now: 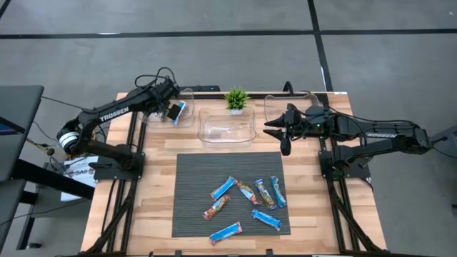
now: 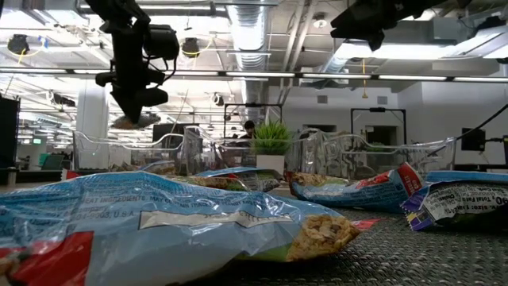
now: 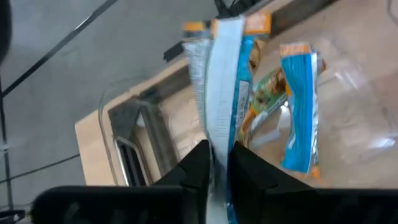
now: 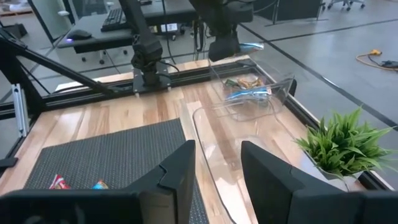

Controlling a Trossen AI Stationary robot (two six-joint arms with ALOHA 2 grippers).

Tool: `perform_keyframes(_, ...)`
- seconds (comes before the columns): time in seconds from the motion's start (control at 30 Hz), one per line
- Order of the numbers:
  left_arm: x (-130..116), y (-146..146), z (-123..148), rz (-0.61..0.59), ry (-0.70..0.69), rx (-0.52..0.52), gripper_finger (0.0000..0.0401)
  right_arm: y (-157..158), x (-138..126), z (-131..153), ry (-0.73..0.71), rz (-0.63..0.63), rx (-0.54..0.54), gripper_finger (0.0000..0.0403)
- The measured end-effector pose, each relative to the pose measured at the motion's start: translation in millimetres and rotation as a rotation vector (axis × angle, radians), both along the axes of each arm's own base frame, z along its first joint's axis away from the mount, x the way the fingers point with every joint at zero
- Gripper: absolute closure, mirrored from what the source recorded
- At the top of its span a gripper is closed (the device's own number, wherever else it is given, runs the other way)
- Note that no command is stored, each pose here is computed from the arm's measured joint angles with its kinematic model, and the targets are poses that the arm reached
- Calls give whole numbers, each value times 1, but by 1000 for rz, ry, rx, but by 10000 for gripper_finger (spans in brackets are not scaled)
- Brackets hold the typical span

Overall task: Pick and place Granola Bars by type
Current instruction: Put the blue granola bar into the left transparent bin, then put the blue granola bar into the right transparent bin

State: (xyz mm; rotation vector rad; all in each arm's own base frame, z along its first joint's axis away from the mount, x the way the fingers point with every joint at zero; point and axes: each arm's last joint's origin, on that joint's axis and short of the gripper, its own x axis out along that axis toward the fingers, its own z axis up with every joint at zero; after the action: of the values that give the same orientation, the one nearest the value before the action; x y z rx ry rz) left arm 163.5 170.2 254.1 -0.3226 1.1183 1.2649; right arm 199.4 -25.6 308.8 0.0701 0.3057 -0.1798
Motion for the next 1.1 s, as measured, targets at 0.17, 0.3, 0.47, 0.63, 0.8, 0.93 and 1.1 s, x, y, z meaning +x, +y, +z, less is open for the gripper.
perform_keyframes(0.17,-1,5,1,7,-31,5,287,0,0,-1,6,-2,4,280)
perform_keyframes(0.3,0,4,1,1,-37,0,259,0,0,-1,7,-4,4,280)
perform_keyframes(0.47,12,-2,12,-66,-104,-13,256,0,0,-1,8,-9,18,280)
perform_keyframes(0.63,28,-21,37,-214,-249,-14,270,4,-1,-4,34,-4,34,280)
perform_keyframes(0.8,38,-55,68,-454,-532,-7,284,13,-4,2,98,-31,44,280)
perform_keyframes(0.93,43,-87,85,-648,-678,-47,292,25,-5,17,185,-67,56,280)
perform_keyframes(1.1,49,-119,91,-745,-766,-131,296,41,-3,32,309,-141,199,280)
